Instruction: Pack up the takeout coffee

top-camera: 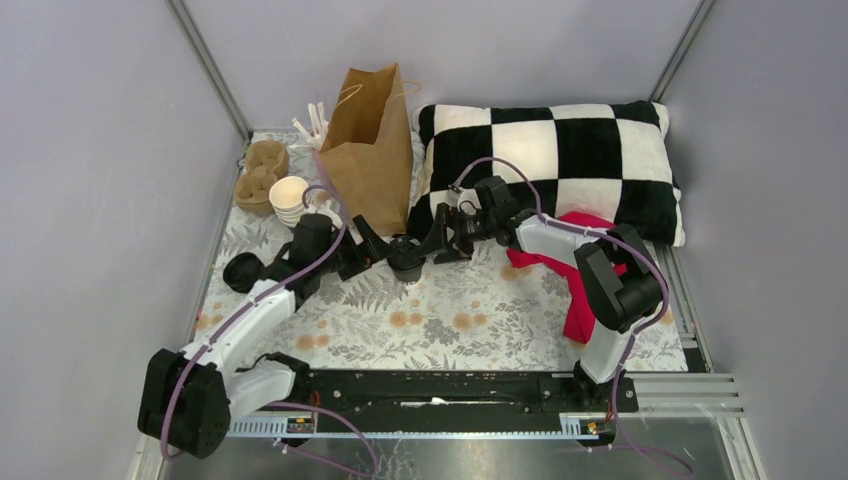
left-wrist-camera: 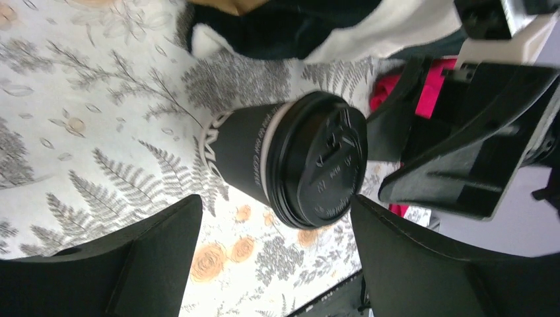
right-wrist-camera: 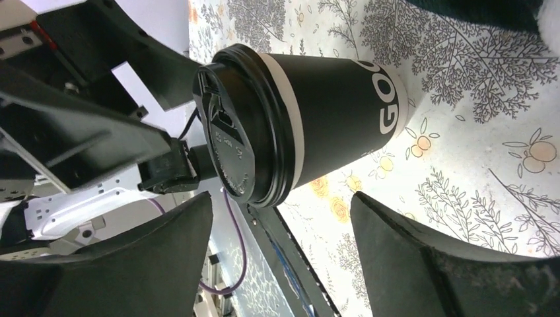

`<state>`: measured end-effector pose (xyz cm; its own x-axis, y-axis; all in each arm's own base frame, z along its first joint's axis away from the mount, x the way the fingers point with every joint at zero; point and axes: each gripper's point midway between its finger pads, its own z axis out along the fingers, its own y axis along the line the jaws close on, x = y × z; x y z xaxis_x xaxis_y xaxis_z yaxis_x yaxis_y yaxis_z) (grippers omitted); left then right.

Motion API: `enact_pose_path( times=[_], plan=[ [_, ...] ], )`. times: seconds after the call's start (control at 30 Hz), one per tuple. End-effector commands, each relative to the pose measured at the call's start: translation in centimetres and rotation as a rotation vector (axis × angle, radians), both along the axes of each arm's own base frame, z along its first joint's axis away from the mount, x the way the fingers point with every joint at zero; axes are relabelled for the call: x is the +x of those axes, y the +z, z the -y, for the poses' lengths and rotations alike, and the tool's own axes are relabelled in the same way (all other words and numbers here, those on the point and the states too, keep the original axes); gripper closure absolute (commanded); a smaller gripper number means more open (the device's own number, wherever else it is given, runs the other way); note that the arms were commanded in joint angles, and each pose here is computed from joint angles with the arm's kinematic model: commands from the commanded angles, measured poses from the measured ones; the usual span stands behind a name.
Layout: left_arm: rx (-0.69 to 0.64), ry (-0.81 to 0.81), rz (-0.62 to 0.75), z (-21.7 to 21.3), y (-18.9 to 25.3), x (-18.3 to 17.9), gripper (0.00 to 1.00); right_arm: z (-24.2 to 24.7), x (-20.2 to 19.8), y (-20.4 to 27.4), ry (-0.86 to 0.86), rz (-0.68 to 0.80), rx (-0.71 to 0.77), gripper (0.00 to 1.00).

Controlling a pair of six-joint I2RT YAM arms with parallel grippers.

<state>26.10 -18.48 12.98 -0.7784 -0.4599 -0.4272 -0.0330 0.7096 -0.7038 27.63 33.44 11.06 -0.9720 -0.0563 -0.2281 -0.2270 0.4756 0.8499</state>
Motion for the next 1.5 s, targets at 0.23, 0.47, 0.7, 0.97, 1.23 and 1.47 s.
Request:
enact_pose_path(
  times=[0.23,0.47,0.7,0.97,1.23,1.47],
  plan=[
    [-0.147,0.03,0.073,-0.2,0.7,3.5,0.31,-2.2,1.1,1.2,-0.043,-0.004,0.205,0.27],
    [-0.097,0.073,-0.002,-1.2,-3.8,2.4,0.39,-1.7,0.7,-3.3,-0.088,-0.067,0.158,0.39],
    [0.006,0.13,-0.087,-3.3,-8.1,-0.5,0.45,0.5,-1.7,-10.2,-0.147,-0.157,0.05,0.43],
    [0.036,0.133,-0.132,-3.9,-9.6,-1.8,0.48,1.2,-1.0,-9.7,-0.131,-0.081,-0.06,0.43],
    [-0.09,0.002,0.002,-0.9,-2.6,0.0,0.21,-0.2,0.4,-4.3,-0.045,0.005,-0.009,0.29],
    [-0.106,-0.047,0.079,-0.2,2.4,0.9,0.03,-0.1,1.4,-0.9,-0.035,0.089,-0.046,0.11]
  ],
)
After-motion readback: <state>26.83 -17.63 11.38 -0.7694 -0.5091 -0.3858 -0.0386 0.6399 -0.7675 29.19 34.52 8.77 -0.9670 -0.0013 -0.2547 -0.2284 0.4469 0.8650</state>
